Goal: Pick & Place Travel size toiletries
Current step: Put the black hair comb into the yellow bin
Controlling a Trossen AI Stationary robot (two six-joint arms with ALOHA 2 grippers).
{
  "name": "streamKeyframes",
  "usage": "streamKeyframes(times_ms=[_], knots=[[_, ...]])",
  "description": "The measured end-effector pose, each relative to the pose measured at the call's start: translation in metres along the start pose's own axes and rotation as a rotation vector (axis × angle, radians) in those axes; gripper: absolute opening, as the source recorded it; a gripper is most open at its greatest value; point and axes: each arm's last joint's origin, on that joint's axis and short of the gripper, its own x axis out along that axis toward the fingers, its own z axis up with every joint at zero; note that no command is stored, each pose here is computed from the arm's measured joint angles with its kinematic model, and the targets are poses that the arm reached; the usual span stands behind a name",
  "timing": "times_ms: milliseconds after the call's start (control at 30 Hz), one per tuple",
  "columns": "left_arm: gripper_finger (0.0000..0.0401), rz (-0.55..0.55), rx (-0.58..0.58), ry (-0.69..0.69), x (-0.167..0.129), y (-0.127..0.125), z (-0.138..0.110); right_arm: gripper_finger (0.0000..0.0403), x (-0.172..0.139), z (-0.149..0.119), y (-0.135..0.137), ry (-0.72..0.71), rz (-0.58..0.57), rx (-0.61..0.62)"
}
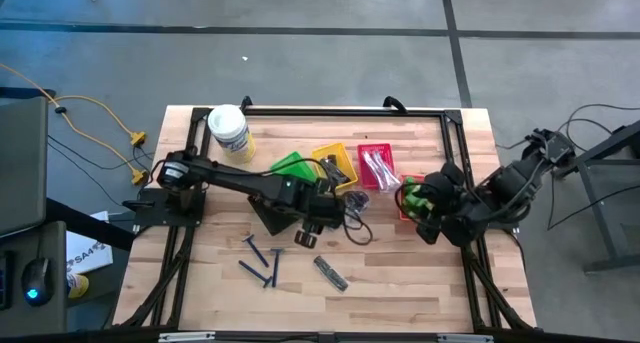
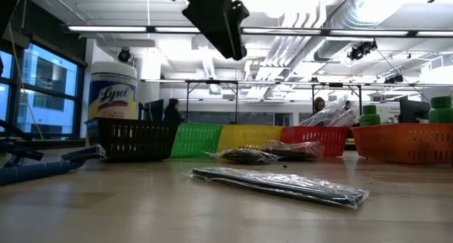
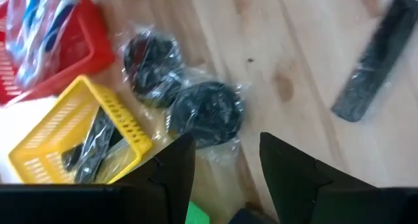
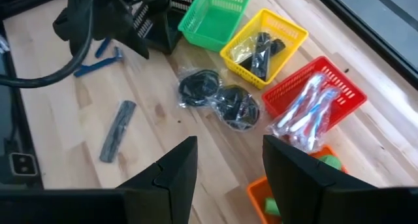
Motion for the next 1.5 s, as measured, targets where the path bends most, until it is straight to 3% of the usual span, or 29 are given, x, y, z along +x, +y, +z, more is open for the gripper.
streamKeyframes(times_ms=[233,433,733,1000,1100,1300,1500], knots=[[0.0164,-0.048,0.068,-0.019,-0.004,-0.023,0.004,0.0164,-0.009,-0.009,0.006,-0.047,0.026,0.022],[0.0164,-0.073,0.169,0.000,0.013,-0.044,0.008,0.0164,-0.016,-0.017,0.012,-0.082,0.051,0.052],[0.0166,-0.151,0.185,0.037,0.031,-0.053,0.007,0.0164,-0.013,-0.019,0.018,-0.073,0.067,0.081],[0.0236,-0.191,0.213,0.041,0.035,-0.061,0.008,0.0164,-0.010,-0.019,0.025,-0.076,0.076,0.089],[0.0254,-0.220,0.256,0.047,0.034,-0.070,0.007,0.0164,-0.008,-0.020,0.029,-0.074,0.074,0.087],[0.0253,-0.229,0.445,0.078,0.046,-0.103,0.006,0.0164,-0.005,-0.021,0.032,-0.064,0.067,0.102],[0.0242,-0.235,0.482,0.103,0.065,-0.122,0.005,0.0164,-0.004,-0.021,0.036,-0.069,0.081,0.111]])
